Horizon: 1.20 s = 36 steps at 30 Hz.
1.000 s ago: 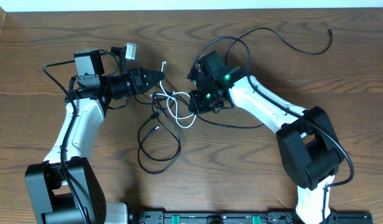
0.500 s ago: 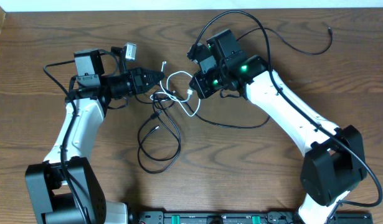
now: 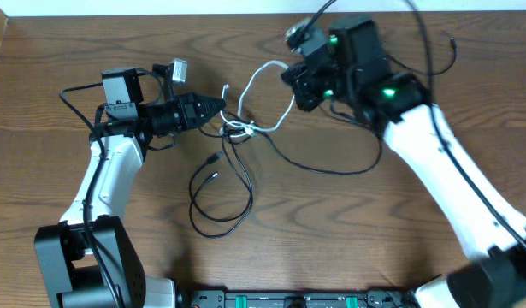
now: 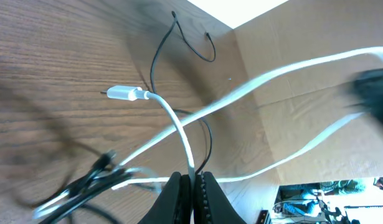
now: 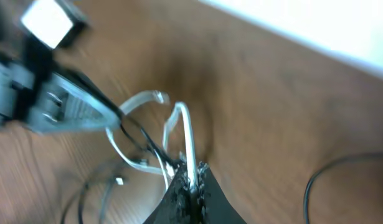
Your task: Untangle cables
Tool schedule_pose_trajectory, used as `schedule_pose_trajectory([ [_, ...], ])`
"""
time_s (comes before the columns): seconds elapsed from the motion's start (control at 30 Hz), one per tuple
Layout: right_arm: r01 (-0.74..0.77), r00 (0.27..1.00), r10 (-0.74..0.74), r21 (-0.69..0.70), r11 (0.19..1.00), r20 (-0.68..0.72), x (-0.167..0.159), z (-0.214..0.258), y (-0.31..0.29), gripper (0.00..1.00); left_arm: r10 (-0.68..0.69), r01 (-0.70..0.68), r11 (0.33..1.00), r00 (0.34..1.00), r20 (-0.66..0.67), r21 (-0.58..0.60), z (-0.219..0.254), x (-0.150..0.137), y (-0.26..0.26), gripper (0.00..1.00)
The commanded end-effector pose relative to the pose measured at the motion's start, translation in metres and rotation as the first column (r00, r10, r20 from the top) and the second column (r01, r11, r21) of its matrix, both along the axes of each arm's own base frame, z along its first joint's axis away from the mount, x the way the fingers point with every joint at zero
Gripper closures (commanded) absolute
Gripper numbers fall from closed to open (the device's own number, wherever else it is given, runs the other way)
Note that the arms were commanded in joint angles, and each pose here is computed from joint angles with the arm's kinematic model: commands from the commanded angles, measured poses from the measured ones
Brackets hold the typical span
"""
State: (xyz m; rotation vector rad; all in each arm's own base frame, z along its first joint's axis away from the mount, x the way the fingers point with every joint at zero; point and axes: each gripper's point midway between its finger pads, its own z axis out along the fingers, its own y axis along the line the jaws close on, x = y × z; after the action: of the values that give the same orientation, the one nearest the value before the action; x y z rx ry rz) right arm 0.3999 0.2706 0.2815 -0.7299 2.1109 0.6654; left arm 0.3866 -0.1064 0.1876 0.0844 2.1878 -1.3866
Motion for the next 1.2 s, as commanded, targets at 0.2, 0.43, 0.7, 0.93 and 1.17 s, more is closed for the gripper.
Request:
schedule_pose_trajectory([
  [0.2,0.393,0.919,-0.392,0.063,0.917,-0.039,0.025,0.031,-0.052,0.99,-0.006,0.006,1.0,1.0,0.027,0.013,0.004,0.001,-0.001,0.93],
  [0.43,0.434,0.891,-0.441,-0.081,0.897,-0.107,0.041,-0.031,-0.054,0.99,-0.006,0.005,1.0,1.0,0.027,0.013,0.004,0.001,-0.001,0.93],
  [0.7,0.233,0.937,-0.227,-0.007,0.972,-0.267,0.034,-0.075,0.003,0.99,-0.006,0.005,1.0,1.0,0.027,0.013,0.004,0.001,-0.001,0.93],
  [0.93,0.146,0.962,-0.016,0.468,0.872,-0.271,0.047,0.032,0.015,0.99,-0.006,0.006,1.0,1.0,0.027,0.013,0.004,0.001,-0.001,0.93],
  [1.17,0.256,0.959,-0.143,0.534,0.806,-0.245,0.084,0.055,-0.046,0.99,-0.006,0.006,1.0,1.0,0.027,0.013,0.004,0.001,-0.001,0.93],
])
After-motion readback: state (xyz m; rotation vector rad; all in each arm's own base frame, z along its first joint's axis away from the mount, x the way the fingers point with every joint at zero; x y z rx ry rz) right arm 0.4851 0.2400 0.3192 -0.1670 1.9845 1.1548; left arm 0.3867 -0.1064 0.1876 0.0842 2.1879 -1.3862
